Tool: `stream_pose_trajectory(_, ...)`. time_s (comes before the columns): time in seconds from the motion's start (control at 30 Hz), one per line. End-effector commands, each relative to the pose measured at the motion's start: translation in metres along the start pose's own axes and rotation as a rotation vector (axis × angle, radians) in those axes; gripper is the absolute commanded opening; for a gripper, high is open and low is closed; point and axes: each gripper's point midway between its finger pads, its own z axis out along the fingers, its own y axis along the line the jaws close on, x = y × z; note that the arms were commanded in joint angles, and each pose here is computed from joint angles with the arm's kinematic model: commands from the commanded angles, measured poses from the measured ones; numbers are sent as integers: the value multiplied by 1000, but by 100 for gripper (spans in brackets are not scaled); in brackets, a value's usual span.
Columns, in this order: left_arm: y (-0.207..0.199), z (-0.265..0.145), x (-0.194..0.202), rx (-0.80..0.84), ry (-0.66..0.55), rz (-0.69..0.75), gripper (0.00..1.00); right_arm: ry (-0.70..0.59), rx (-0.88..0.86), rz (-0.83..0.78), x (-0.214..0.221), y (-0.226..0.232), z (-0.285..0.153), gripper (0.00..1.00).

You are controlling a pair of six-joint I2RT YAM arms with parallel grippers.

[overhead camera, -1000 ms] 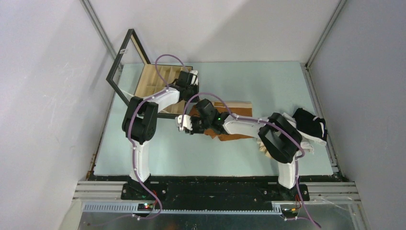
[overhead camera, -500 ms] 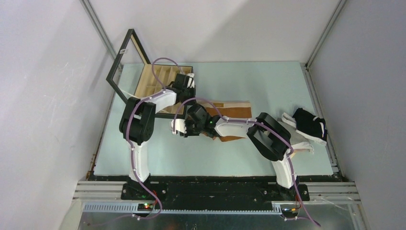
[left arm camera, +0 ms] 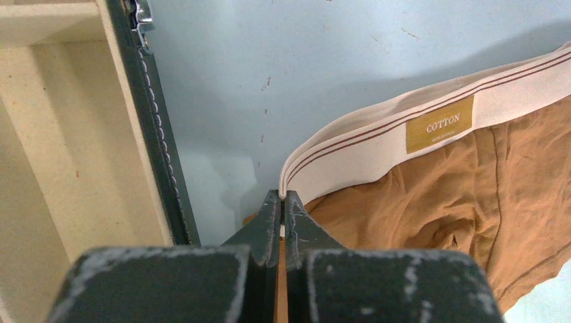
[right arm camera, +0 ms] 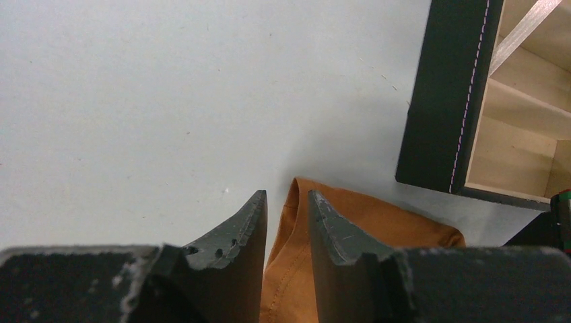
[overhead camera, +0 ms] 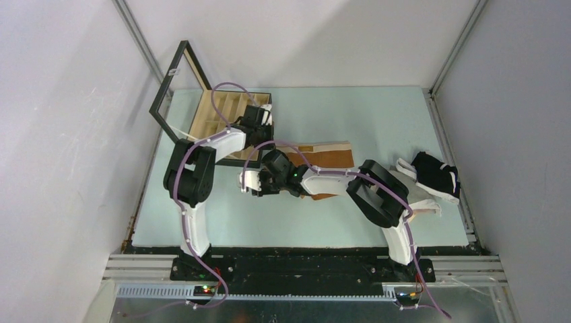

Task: Roll the underwear
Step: Fold the underwear at the center of the board.

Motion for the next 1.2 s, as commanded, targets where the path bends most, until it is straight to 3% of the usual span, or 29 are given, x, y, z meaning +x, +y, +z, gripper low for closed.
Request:
stream_pose_trajectory(0.0,-14,-16,-20,37,-62,6,0,-19,16,-30,-16,-10,-2,33)
stream_pose_trajectory(0.53,-14,-20,-25,29,-76,18,0,66,-71,20,3,-10,14,33)
stream_pose_trajectory(0.8,-18,-21,-25,51,-71,21,0,169,-123,48,27,-5,24,32)
stream_pose_trajectory(1.0,-17,-23,-26,48,-77,30,0,230,-186,68,35,4,28,25)
stream_pose_trajectory(1.17,-15,-23,-27,42,-77,31,0,240,-179,94,32,6,22,32)
